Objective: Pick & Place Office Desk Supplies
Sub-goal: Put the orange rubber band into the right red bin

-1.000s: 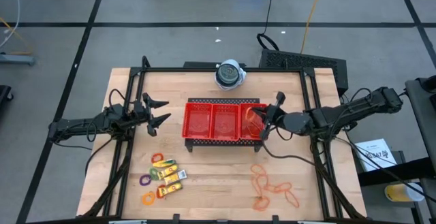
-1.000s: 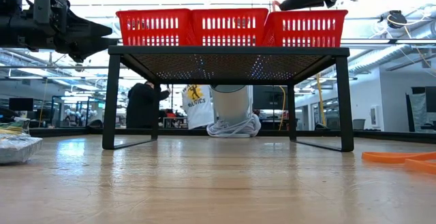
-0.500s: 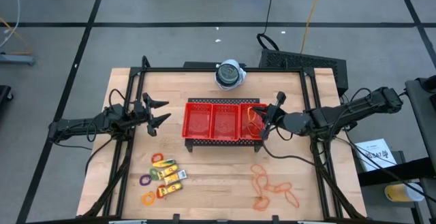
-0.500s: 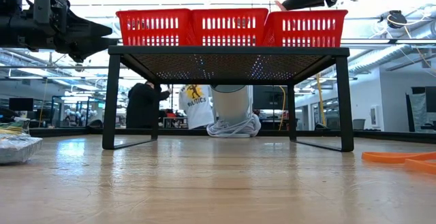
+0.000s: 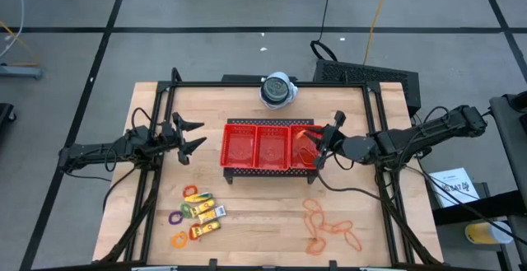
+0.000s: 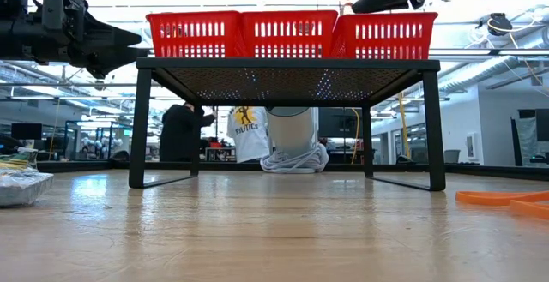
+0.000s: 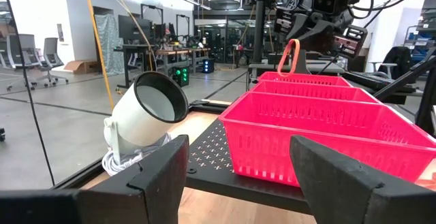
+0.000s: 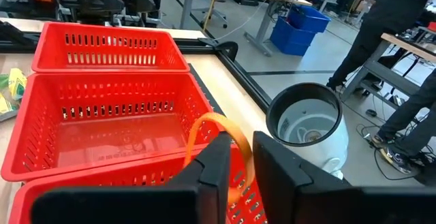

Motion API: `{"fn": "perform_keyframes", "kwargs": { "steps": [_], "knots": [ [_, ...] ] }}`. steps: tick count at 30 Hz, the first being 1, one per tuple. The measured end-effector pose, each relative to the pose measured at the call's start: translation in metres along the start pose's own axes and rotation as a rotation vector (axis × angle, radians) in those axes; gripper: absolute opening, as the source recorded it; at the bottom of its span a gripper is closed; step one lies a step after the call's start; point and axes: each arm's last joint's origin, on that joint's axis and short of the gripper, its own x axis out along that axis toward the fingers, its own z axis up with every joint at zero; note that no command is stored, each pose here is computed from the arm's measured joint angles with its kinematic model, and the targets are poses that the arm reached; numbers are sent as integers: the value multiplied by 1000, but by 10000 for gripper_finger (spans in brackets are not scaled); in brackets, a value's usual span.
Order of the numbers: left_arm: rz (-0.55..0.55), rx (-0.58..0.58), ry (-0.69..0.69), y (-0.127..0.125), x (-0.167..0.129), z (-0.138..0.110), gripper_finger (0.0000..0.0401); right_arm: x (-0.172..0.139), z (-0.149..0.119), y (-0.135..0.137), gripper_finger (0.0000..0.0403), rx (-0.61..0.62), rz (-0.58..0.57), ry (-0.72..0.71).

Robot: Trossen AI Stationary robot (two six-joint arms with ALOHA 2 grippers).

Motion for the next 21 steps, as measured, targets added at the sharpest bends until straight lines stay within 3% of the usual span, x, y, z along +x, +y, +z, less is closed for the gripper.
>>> {"fn": "perform_keyframes", "kwargs": {
  "steps": [13, 21],
  "knots": [
    [0, 0, 0, 0, 0, 0, 267, 0, -2, 0, 102, -11, 6, 19],
    [0, 0, 0, 0, 0, 0, 267, 0, -5, 0, 110, 84, 3, 39]
  ]
}}
